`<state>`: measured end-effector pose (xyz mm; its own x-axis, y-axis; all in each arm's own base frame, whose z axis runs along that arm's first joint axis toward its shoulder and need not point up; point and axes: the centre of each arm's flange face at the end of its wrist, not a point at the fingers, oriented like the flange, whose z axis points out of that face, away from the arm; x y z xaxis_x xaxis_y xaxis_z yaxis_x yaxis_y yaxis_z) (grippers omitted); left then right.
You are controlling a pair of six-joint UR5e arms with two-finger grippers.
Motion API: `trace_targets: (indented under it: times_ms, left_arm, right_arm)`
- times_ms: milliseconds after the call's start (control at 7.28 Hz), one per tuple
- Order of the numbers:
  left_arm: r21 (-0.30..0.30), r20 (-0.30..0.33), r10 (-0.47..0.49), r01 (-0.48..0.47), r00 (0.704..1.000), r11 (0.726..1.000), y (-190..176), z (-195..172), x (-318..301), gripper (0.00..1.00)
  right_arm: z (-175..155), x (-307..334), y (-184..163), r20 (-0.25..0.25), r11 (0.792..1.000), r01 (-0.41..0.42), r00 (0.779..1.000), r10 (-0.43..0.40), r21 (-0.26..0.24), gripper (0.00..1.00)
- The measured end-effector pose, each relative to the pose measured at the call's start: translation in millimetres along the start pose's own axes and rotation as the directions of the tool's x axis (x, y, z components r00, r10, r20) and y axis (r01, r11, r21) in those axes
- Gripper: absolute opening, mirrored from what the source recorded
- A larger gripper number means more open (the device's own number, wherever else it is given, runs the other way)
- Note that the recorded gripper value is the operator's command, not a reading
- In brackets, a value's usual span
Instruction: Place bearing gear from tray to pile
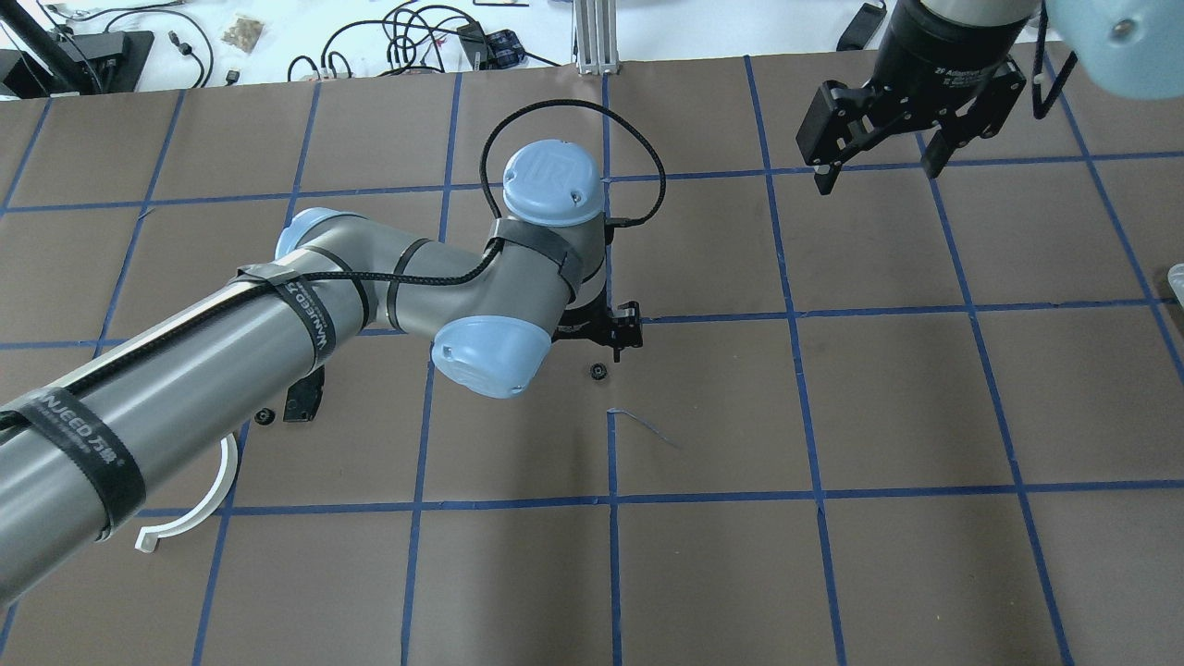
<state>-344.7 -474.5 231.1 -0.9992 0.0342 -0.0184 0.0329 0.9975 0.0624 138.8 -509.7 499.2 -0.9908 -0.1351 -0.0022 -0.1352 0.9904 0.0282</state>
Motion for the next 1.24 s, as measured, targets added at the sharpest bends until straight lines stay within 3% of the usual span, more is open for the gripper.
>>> trace_targets:
  times_ms: [275,687,962,1100,1237]
  left_arm:
    - [0.001,0.002,-0.003,0.003,1.0,1.0,1,24,14,1.0]
    - [0.032,-0.008,-0.012,0.012,1.0,0.999,-6,50,27,1.0]
    - [0.054,-0.012,-0.005,0.006,1.0,0.999,-8,61,33,0.9]
    - [0.063,-0.011,0.005,-0.004,1.0,0.998,-9,63,34,0.77]
    - [0.07,-0.011,0.01,-0.009,1.0,0.998,-9,63,35,0.75]
  right_arm:
    - [13,-1,5,-0.001,1.0,0.002,1.0,-0.002,-0.016,1.0]
    - [15,-1,7,-0.007,1.0,-0.025,1.0,0.025,0.012,1.0]
    - [13,-1,12,-0.007,0.995,-0.102,0.995,0.102,0.019,1.0]
    - [15,-1,15,-0.006,0.993,-0.12,0.993,0.121,0.016,1.0]
    - [20,-2,18,-0.005,0.992,-0.126,0.992,0.126,0.009,1.0]
